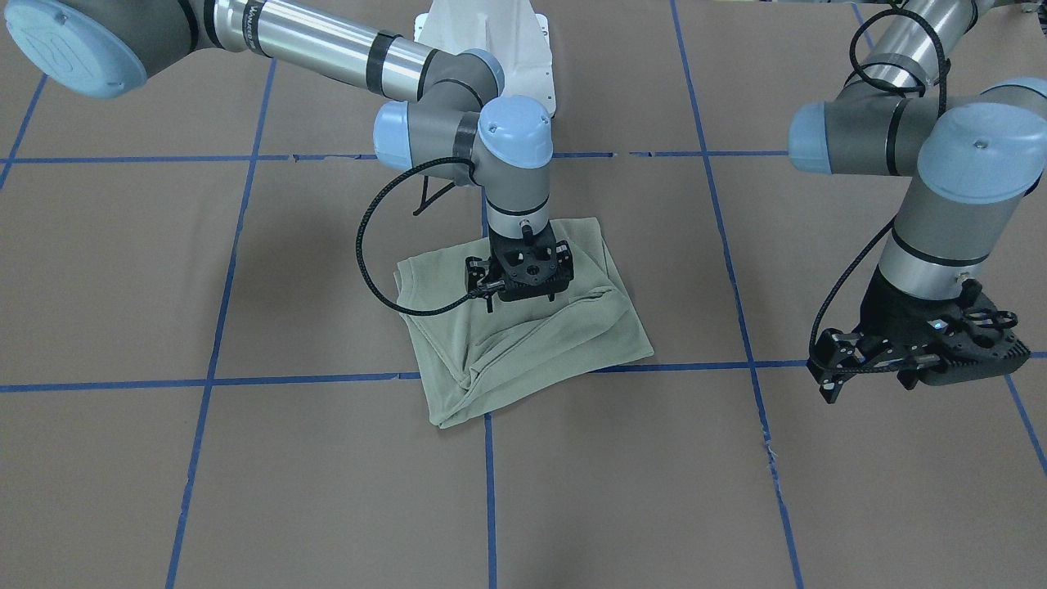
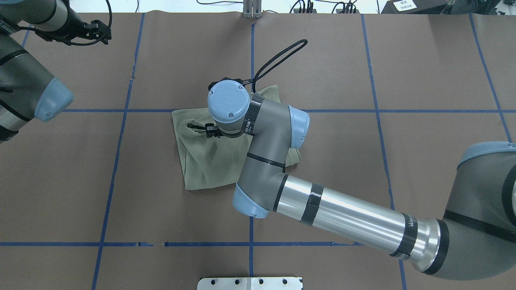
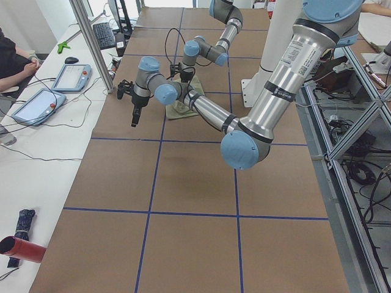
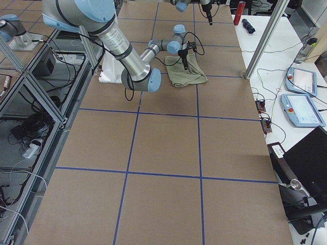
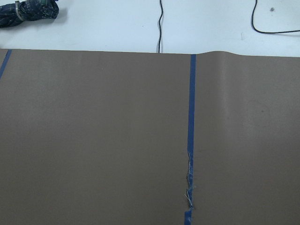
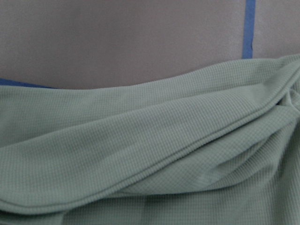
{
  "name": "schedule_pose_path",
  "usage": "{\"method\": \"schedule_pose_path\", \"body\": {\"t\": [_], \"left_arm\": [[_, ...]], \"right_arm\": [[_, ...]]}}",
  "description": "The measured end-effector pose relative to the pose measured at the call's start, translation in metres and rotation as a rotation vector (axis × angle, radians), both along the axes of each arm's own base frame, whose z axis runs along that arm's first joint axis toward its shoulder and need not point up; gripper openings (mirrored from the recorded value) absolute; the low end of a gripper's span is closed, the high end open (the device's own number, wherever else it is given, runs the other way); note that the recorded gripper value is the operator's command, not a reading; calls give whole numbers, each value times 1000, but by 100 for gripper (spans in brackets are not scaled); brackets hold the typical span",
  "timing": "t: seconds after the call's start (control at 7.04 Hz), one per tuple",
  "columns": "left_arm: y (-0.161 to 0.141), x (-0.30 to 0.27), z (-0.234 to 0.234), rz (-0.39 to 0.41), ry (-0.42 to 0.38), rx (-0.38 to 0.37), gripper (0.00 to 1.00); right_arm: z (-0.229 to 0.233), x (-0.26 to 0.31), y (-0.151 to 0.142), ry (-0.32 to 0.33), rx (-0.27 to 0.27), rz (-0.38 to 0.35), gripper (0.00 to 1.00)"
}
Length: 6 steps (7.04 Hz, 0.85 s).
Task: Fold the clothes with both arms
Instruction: 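Press the folded shirt with the right gripper while the left arm withdraws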
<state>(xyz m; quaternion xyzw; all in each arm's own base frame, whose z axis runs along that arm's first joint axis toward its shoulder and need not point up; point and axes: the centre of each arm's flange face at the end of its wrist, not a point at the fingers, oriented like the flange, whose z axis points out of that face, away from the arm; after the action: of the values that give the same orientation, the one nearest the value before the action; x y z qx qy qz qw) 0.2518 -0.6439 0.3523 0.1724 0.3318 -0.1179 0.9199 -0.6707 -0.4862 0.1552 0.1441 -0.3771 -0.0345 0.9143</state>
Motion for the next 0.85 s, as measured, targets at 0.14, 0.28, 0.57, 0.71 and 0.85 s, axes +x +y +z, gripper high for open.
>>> {"method": "schedule_pose_path", "body": {"t": [0.14, 0.28, 0.57, 0.71, 0.85], "left_arm": [[0, -1, 2, 1, 0, -3, 100], [0, -2, 3, -1, 0, -4, 100], [-1, -6, 3, -5, 0, -6, 100], [-1, -7, 4, -6, 1, -8, 100], [0, -8, 5, -4, 3, -12, 100]], "right_arm": [[-3, -12, -8, 3, 19, 2, 100], [-4, -24, -17, 4, 33, 4, 100], [-12, -33, -41, -1, 60, 23, 100], [-21, -36, -57, -15, 85, 45, 100], [-25, -39, -71, -36, 119, 74, 100]]}}
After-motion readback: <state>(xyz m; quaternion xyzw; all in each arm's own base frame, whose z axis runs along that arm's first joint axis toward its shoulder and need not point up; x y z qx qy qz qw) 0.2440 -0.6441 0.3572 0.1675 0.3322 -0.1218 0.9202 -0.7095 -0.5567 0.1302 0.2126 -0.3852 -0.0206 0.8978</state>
